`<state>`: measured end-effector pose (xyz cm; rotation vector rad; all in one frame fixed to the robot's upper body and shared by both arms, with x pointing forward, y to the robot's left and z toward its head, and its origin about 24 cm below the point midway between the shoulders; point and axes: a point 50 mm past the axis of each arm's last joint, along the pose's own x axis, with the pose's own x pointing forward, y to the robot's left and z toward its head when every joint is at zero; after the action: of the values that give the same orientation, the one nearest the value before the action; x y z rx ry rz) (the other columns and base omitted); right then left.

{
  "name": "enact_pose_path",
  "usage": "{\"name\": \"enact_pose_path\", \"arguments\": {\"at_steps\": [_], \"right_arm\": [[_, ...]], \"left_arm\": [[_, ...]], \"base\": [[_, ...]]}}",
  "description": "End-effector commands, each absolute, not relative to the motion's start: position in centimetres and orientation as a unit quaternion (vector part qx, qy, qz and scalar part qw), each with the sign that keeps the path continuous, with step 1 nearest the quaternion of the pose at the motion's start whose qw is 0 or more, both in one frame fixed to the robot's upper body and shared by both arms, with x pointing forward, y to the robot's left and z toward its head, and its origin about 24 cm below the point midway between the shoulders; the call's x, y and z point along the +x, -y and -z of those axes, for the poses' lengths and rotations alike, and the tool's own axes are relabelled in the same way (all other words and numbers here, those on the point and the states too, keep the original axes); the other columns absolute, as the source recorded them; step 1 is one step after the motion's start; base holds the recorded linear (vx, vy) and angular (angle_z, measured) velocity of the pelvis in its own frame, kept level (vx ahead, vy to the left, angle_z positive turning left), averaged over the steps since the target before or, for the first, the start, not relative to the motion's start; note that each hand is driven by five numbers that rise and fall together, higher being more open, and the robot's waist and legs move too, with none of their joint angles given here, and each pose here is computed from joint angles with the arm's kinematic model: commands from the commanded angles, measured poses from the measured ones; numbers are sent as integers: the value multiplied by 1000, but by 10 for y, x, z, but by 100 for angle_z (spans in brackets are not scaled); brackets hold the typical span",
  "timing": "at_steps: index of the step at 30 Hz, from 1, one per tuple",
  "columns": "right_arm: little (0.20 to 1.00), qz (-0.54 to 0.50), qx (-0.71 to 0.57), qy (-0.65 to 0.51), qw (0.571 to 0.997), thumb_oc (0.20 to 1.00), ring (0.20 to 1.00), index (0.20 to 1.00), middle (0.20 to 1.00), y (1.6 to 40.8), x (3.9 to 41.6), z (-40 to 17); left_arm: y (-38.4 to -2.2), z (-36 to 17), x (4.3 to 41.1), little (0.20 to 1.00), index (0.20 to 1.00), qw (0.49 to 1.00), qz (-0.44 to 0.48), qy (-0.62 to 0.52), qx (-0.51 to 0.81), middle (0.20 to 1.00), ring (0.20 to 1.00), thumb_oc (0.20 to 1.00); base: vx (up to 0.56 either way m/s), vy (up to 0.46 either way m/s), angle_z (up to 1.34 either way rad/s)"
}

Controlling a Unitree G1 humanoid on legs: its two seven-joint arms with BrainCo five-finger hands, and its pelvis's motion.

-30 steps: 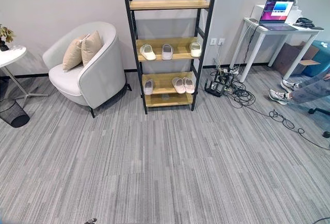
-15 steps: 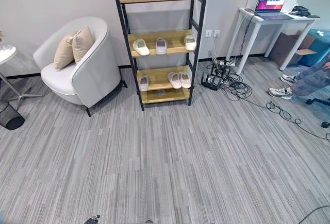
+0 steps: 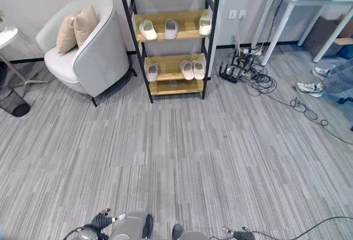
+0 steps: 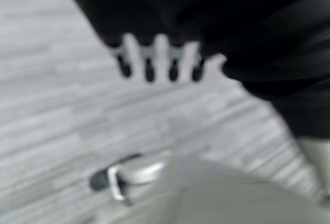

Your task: Arrange the slippers neatly on the shoe rack.

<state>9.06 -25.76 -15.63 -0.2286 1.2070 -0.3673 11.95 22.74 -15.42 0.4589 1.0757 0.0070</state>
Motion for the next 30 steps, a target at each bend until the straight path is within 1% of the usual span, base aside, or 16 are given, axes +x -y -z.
{"name": "enact_pose_path", "arguments": {"at_steps": [1,3,4,9,14,17,22,24,27,29,30], "right_arm": [[1000,157,-146,-564,797,1000,1000,1000,1000,267,77,155],[1000,146,-149,-561,801,1000,1000,1000,1000,263,81,156],[1000,134,-155,-564,800,1000,1000,1000,1000,262,81,156],[1000,119,-145,-562,806,1000,1000,1000,1000,251,83,158],[1000,110,-136,-566,805,1000,1000,1000,1000,245,82,161],[1000,115,-128,-557,812,1000,1000,1000,1000,243,90,159],[1000,136,-112,-546,819,1000,1000,1000,1000,248,94,157],[1000,138,-115,-547,818,1000,1000,1000,1000,248,91,157],[1000,132,-123,-552,814,1000,1000,1000,1000,247,87,158],[1000,147,-111,-588,788,1000,1000,1000,1000,251,61,163],[1000,147,-111,-588,788,1000,1000,1000,1000,251,61,163]], "left_arm": [[-200,166,99,1000,1000,818,31,-534,211,1000,1000,1000],[-200,166,98,1000,1000,819,24,-536,205,1000,1000,1000],[-205,167,90,1000,1000,812,6,-550,193,1000,1000,1000],[-216,167,81,1000,1000,804,-16,-563,193,1000,1000,1000],[-219,165,89,1000,1000,813,-36,-552,179,1000,1000,1000],[-222,161,103,1000,1000,826,-47,-534,175,1000,1000,1000],[-228,159,107,1000,1000,826,-63,-532,173,1000,1000,1000],[-231,160,100,1000,1000,820,-68,-542,173,1000,1000,1000],[-232,162,92,1000,1000,811,-62,-553,180,1000,1000,1000],[-228,163,92,1000,1000,809,-42,-556,186,1000,1000,1000],[-228,163,92,1000,1000,809,-42,-556,186,1000,1000,1000]], "base": [[271,95,-35],[277,94,-113],[284,99,-89],[341,169,-34],[260,190,-10],[209,198,11],[199,190,15],[413,198,6],[354,-43,33],[480,-193,91],[468,-223,148]]}}
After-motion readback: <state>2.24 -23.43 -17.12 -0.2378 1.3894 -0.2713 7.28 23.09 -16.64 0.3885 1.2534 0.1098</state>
